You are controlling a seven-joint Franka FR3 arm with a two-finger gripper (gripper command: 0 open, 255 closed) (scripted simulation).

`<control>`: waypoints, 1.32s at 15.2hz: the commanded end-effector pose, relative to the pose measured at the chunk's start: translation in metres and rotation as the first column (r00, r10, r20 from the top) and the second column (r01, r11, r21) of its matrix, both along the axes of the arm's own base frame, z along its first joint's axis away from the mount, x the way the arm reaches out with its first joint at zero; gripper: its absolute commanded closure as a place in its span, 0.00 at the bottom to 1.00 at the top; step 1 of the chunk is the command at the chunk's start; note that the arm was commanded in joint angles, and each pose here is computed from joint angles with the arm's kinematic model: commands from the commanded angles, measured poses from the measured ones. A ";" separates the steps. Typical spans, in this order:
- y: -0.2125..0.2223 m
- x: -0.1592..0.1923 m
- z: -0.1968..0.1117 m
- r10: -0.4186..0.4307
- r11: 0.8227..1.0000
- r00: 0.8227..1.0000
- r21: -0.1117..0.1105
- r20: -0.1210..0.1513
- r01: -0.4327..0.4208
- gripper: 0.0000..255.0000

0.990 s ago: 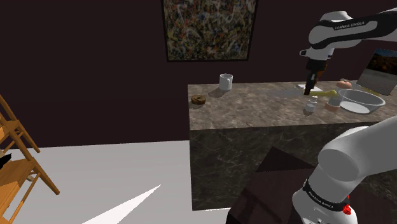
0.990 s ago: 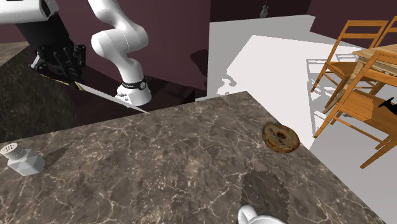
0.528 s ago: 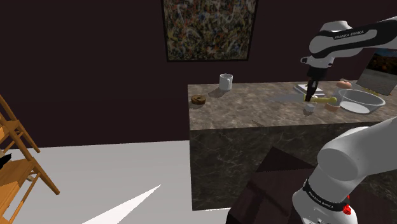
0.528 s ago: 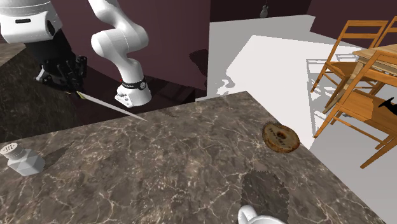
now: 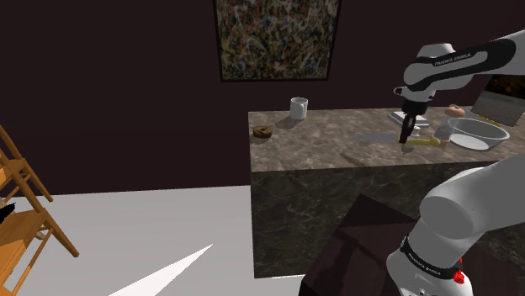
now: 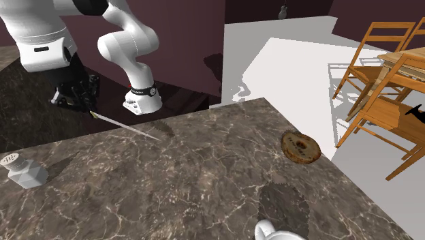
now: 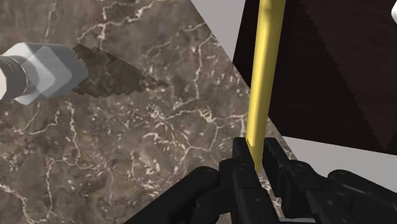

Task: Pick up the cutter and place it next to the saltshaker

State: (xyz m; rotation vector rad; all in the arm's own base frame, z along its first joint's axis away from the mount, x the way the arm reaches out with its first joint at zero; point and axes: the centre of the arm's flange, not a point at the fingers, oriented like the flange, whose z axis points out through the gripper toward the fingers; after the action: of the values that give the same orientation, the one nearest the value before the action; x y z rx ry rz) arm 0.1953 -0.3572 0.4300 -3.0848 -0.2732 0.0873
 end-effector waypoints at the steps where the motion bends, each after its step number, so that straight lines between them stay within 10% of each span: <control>1: 0.000 0.000 -0.010 0.000 1.000 1.000 -0.001 0.000 0.000 1.00; 20: 0.000 0.000 -0.079 0.000 1.000 1.000 -0.001 0.000 0.000 1.00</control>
State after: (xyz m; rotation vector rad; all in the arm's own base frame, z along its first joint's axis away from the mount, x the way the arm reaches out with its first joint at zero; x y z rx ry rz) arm 0.1950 -0.3568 0.3510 -3.0854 -0.2732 0.0867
